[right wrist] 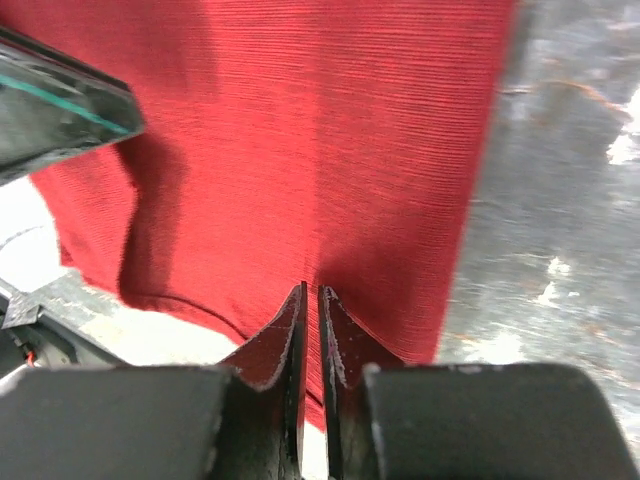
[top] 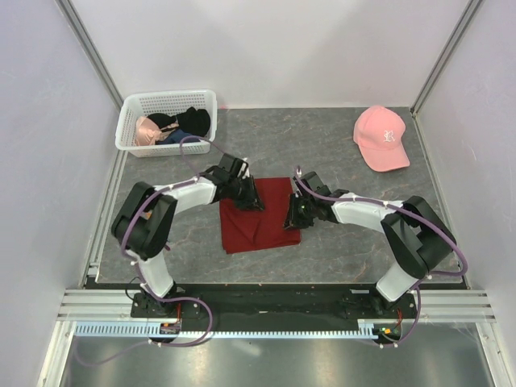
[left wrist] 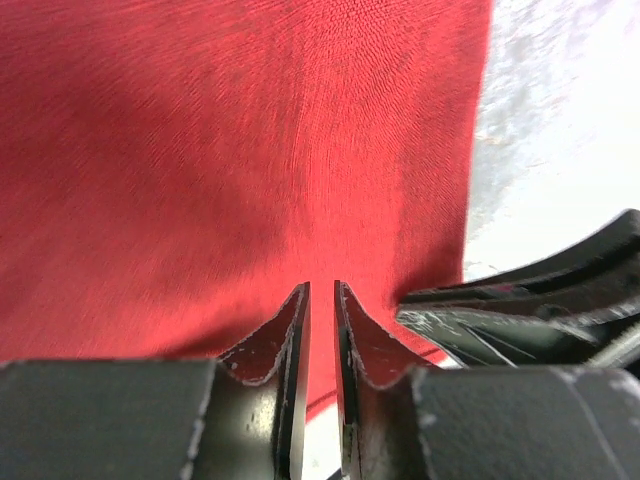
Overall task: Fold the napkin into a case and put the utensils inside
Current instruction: Fold the rectangle-folded napkin at the center of the board.
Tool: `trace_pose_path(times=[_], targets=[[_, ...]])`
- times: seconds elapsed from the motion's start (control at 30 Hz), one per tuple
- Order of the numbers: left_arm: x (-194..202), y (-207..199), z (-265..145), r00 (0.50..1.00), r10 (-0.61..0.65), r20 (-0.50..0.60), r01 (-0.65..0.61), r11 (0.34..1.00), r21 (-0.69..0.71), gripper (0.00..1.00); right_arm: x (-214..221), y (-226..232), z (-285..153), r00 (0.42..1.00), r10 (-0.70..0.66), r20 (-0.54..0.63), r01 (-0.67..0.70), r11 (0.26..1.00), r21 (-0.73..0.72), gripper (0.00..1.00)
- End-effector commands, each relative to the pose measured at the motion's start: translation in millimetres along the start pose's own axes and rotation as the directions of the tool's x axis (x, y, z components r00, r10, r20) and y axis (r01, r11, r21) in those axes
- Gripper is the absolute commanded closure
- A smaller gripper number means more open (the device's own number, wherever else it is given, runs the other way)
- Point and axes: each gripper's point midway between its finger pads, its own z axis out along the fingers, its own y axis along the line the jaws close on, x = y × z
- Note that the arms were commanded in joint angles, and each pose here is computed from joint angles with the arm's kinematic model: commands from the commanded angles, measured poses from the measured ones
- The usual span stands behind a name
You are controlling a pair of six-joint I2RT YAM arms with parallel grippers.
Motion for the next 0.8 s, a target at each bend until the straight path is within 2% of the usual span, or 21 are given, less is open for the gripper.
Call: trace_pose_path(times=[0.0,0.1,0.2,0.23,0.3,0.33,0.37,0.4,0.53,0.57,0.67,0.77], targets=[[4.3,0.9,12.6,0.994,0.081,-0.073,-0.080,0.997,0.010,0.79,-9.5,-1.0,-4.1,0.999,-0.006,0.049,0.008,1.000,-0.024,0.86],[8.1,10.2,4.8,0.988,0.125,-0.085,-0.128,0.991,-0.031,0.81,-8.1,-6.1,-2.0,0.999,0.005,0.042,-0.005,1.000,-0.021,0.87],[29.2,26.2,-13.6,0.984,0.129,-0.120,-0.140,0.987,-0.085,0.89,-7.1,-7.3,-0.3,0.999,0.006,0.037,-0.005,1.000,-0.022,0.87],[27.7,20.6,-32.0,0.986,0.146,-0.082,-0.152,0.985,-0.076,0.89,-7.6,-6.6,-1.1,0.999,0.007,0.038,-0.007,1.000,-0.023,0.87],[53.8,36.6,-51.5,0.984,0.130,-0.121,-0.143,0.984,-0.106,0.90,-7.9,-6.9,-1.4,0.999,0.005,0.037,-0.004,1.000,-0.025,0.87],[52.1,25.9,-73.9,0.986,0.156,-0.066,-0.161,0.984,-0.079,0.90,-7.7,-6.2,-1.9,0.999,0.004,0.036,-0.003,1.000,-0.025,0.87],[68.3,36.2,-82.6,0.986,0.141,-0.088,-0.150,0.983,-0.102,0.90,-7.5,-6.1,-2.1,0.999,0.000,0.034,0.001,1.000,-0.026,0.87],[68.1,37.9,-92.7,0.989,0.141,-0.053,-0.146,0.982,-0.121,0.89,-6.9,-6.4,-3.1,1.000,-0.011,0.029,0.012,1.000,-0.023,0.88],[46.5,35.4,-121.2,0.992,0.077,0.103,-0.065,0.992,-0.110,0.81,-13.0,6.4,-12.3,0.997,-0.063,0.042,0.064,0.998,-0.027,0.88],[27.3,27.2,-120.4,0.987,0.067,0.146,-0.053,0.994,-0.097,0.80,-13.4,12.8,-16.0,0.995,-0.089,0.049,0.090,0.996,-0.021,0.87],[-2.2,13.2,-96.3,0.990,0.048,0.135,-0.040,0.997,-0.059,0.82,-7.0,31.1,-21.2,0.992,-0.116,0.038,0.118,0.992,-0.037,0.86],[-25.8,8.0,-73.9,0.992,0.055,0.110,-0.048,0.997,-0.063,0.89,2.1,34.8,-21.7,0.994,-0.105,0.036,0.106,0.993,-0.043,0.86]])
